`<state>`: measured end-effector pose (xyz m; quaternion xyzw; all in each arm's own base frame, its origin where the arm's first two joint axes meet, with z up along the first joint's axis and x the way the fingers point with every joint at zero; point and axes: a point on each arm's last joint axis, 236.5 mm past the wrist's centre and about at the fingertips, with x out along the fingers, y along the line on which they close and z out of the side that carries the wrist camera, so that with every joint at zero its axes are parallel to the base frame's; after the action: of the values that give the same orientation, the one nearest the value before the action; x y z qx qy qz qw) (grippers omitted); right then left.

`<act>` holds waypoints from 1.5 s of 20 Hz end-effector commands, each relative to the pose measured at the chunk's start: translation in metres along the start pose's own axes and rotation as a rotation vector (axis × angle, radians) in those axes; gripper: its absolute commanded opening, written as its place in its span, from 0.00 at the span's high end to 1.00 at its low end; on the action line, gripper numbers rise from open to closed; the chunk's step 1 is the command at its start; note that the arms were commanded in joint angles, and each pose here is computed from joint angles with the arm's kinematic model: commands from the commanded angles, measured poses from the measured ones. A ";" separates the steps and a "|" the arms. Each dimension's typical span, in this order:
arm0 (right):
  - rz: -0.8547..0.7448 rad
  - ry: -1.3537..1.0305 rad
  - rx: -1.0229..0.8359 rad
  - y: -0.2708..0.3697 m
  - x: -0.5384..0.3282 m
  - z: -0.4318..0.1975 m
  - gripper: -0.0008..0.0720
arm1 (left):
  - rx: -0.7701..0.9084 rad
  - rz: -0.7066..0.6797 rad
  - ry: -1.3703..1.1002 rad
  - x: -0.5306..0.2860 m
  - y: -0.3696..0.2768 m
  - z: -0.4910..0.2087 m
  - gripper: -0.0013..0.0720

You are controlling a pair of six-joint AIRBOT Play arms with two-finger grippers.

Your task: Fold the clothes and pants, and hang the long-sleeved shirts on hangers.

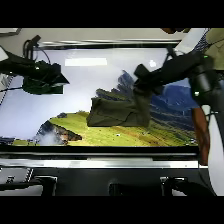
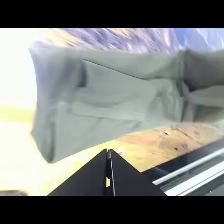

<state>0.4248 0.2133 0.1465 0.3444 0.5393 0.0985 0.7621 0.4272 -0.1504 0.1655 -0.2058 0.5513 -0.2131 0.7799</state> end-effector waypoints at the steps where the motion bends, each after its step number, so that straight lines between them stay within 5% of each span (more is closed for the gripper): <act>1: 0.029 0.045 0.038 0.028 0.054 -0.028 0.95 | -0.037 0.039 -0.016 -0.026 0.022 -0.001 0.96; 15: 0.009 0.136 0.072 0.033 0.151 -0.074 0.95 | -0.040 0.047 -0.027 -0.028 0.028 0.002 0.96; 16: 0.011 0.138 0.073 0.034 0.154 -0.075 0.91 | -0.040 0.047 -0.026 -0.028 0.028 0.001 0.96; 19: 0.079 0.144 0.055 0.052 0.153 -0.080 0.54 | -0.040 0.047 -0.026 -0.028 0.028 0.001 0.96; 22: 0.195 0.216 0.006 0.082 0.135 -0.098 0.36 | -0.041 0.047 -0.026 -0.028 0.028 0.002 0.96; 29: 0.164 0.029 -0.099 0.044 0.012 -0.012 0.30 | -0.041 0.075 -0.027 -0.028 0.035 0.002 0.96; 30: 0.127 -0.006 -0.098 0.019 -0.007 0.011 0.23 | -0.041 0.096 -0.028 -0.028 0.040 0.002 0.96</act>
<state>0.4282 0.2938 0.1473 0.3678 0.5282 0.2012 0.7384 0.4236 -0.1092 0.1700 -0.2077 0.5512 -0.1762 0.7886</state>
